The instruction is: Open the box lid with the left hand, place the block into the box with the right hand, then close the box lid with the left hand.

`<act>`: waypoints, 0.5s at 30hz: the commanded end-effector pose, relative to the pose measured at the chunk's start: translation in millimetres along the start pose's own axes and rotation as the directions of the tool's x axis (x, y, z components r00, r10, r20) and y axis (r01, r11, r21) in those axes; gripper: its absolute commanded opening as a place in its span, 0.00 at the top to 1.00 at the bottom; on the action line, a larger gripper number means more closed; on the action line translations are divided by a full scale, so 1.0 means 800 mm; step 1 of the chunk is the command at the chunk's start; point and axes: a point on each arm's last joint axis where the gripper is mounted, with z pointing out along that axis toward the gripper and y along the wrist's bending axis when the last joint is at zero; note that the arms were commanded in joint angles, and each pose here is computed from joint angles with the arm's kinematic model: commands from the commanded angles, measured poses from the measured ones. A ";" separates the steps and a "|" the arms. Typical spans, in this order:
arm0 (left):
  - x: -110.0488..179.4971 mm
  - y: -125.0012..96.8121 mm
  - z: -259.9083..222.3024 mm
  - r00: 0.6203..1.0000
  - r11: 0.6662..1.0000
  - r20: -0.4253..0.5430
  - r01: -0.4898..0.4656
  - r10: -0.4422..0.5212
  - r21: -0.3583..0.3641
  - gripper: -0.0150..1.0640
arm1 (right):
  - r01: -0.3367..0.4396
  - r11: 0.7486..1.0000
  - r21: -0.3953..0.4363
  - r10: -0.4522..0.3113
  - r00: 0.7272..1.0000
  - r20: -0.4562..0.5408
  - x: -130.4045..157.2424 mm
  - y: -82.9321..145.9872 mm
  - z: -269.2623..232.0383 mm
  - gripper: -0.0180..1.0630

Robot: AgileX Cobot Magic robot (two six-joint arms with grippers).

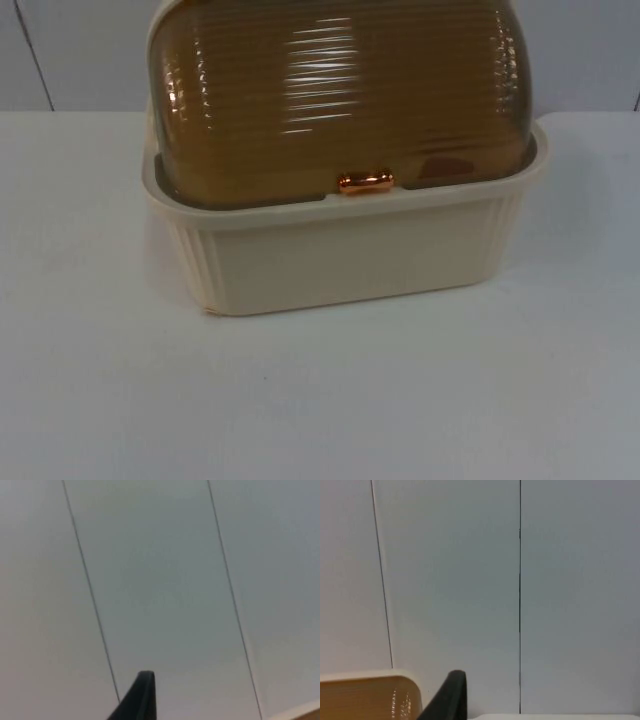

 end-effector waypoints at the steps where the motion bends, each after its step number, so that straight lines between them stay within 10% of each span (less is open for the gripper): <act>1: -0.001 -0.007 0.002 1.000 1.000 0.001 -0.016 0.016 0.011 0.02 | -0.003 1.000 0.006 0.003 1.000 0.009 0.000 0.000 -0.003 0.02; 15: 0.024 -0.009 0.011 0.985 1.000 -0.171 0.029 -0.028 0.002 0.02 | 0.044 0.998 0.042 -0.041 0.996 -0.075 0.020 -0.004 0.016 0.02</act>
